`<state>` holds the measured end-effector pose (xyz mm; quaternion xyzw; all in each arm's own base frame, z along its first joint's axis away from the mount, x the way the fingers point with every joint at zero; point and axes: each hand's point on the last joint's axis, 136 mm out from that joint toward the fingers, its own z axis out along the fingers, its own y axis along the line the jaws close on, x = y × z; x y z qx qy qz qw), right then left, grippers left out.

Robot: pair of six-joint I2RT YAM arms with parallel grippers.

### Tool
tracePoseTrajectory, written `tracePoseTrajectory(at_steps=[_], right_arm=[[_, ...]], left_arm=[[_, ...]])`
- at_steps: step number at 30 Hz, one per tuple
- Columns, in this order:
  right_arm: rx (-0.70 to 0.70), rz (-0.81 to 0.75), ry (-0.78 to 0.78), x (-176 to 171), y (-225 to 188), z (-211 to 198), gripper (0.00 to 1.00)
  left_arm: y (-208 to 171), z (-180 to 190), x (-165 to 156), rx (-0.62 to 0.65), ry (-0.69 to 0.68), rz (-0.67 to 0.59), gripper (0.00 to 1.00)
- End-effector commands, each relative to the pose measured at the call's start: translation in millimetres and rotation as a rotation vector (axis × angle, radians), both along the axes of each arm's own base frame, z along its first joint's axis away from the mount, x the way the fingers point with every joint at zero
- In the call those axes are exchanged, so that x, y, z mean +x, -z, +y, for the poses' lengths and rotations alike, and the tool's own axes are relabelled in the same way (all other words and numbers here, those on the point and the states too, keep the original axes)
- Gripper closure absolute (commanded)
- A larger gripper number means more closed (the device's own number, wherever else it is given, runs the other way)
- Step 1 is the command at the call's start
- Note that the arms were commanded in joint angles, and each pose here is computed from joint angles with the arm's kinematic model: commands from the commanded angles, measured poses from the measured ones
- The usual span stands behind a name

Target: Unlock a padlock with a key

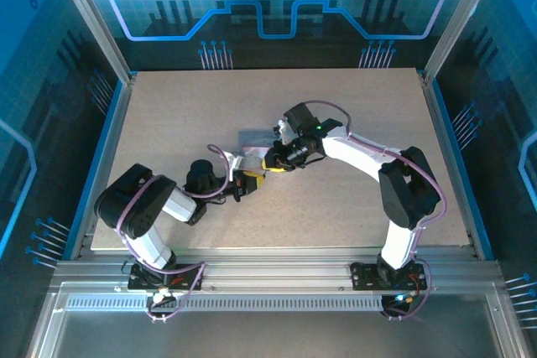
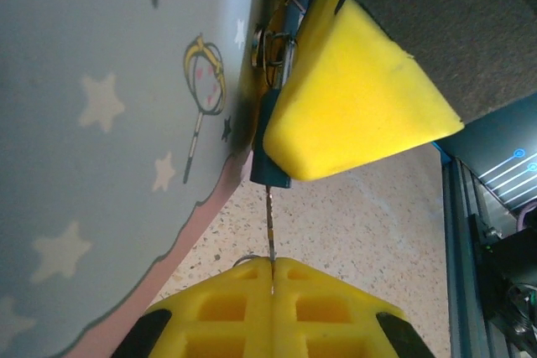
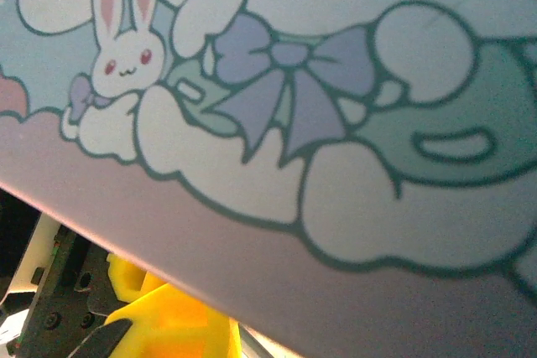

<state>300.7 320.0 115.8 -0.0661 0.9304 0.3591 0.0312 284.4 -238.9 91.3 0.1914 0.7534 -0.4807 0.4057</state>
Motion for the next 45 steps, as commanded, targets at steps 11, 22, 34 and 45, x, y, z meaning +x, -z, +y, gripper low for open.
tracePoseTrajectory(at_steps=[11,22,34,45], right_arm=[[0.019,0.032,-0.067,-8.2,-13.5,4.9,0.96],[0.001,0.042,-0.054,-8.1,-6.7,6.3,0.96],[-0.048,0.049,-0.071,-12.2,5.1,1.2,0.97],[-0.107,0.046,-0.099,-14.4,24.8,-6.2,0.97]], left_arm=[[-25.2,6.0,17.5,0.013,-0.087,-0.128,1.0],[-25.3,0.4,12.8,-0.017,-0.092,-0.121,1.0],[-20.4,-4.9,17.3,-0.022,-0.206,-0.145,1.0],[-17.5,-8.5,13.2,-0.066,-0.13,-0.052,1.0]])
